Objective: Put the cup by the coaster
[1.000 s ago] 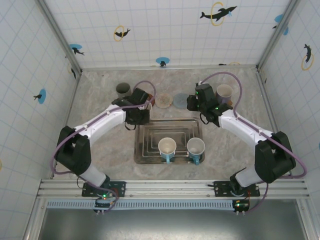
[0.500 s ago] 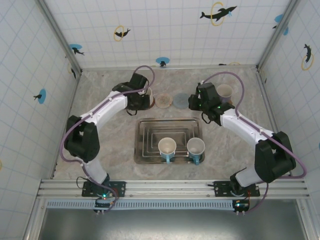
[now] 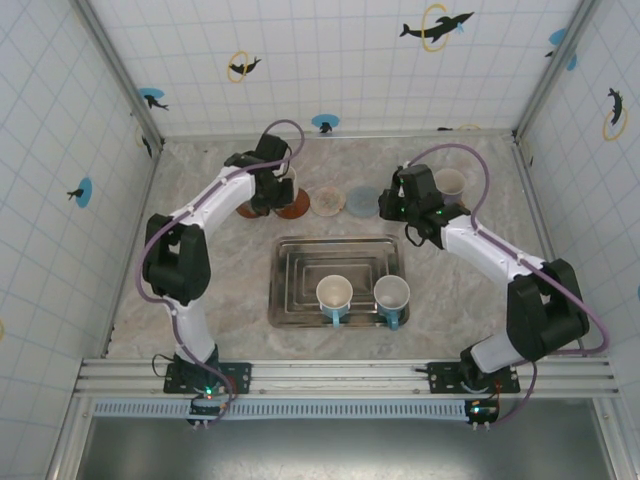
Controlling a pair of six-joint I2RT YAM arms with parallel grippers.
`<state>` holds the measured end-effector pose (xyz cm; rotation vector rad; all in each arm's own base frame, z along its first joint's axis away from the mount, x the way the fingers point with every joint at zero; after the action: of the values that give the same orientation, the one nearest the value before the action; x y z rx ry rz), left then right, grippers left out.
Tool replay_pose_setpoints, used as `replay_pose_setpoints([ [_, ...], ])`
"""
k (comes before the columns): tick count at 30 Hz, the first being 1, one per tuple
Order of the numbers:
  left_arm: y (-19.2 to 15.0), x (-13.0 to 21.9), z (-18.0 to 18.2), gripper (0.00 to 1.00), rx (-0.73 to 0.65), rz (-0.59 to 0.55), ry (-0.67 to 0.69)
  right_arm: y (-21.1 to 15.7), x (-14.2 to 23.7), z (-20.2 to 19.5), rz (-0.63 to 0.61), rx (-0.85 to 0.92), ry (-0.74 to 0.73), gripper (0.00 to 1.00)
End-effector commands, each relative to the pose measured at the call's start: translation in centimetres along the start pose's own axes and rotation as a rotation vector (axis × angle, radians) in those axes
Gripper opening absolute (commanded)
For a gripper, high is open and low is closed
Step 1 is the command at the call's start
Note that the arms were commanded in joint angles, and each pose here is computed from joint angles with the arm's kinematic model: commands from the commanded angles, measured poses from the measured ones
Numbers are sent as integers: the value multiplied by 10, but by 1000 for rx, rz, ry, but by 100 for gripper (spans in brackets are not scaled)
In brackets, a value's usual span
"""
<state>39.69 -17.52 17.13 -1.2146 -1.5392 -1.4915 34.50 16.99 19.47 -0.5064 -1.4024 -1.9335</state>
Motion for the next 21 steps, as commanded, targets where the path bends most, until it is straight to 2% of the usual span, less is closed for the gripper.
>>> replay_pose_setpoints([
  [1,15,7,-2,0,-36,-29,-3,6,-1,4,1,-3,24,54],
  [21,18,-10,0,0,-38,24,-8,5,-5,-1,20,-26,27,54],
])
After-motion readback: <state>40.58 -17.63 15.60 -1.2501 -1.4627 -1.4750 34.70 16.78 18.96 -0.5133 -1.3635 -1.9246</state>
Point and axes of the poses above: each hand's point on the last joint's axis, 136 mm out from that joint toward the fingers, its own x axis back along the fingers, its own z axis along the line the jaws close on, y = z × x, the point moved 6 cm from there along x, back along the fingers, and after that the axes turned 3 degrees about -x, right-handed, at the moved point
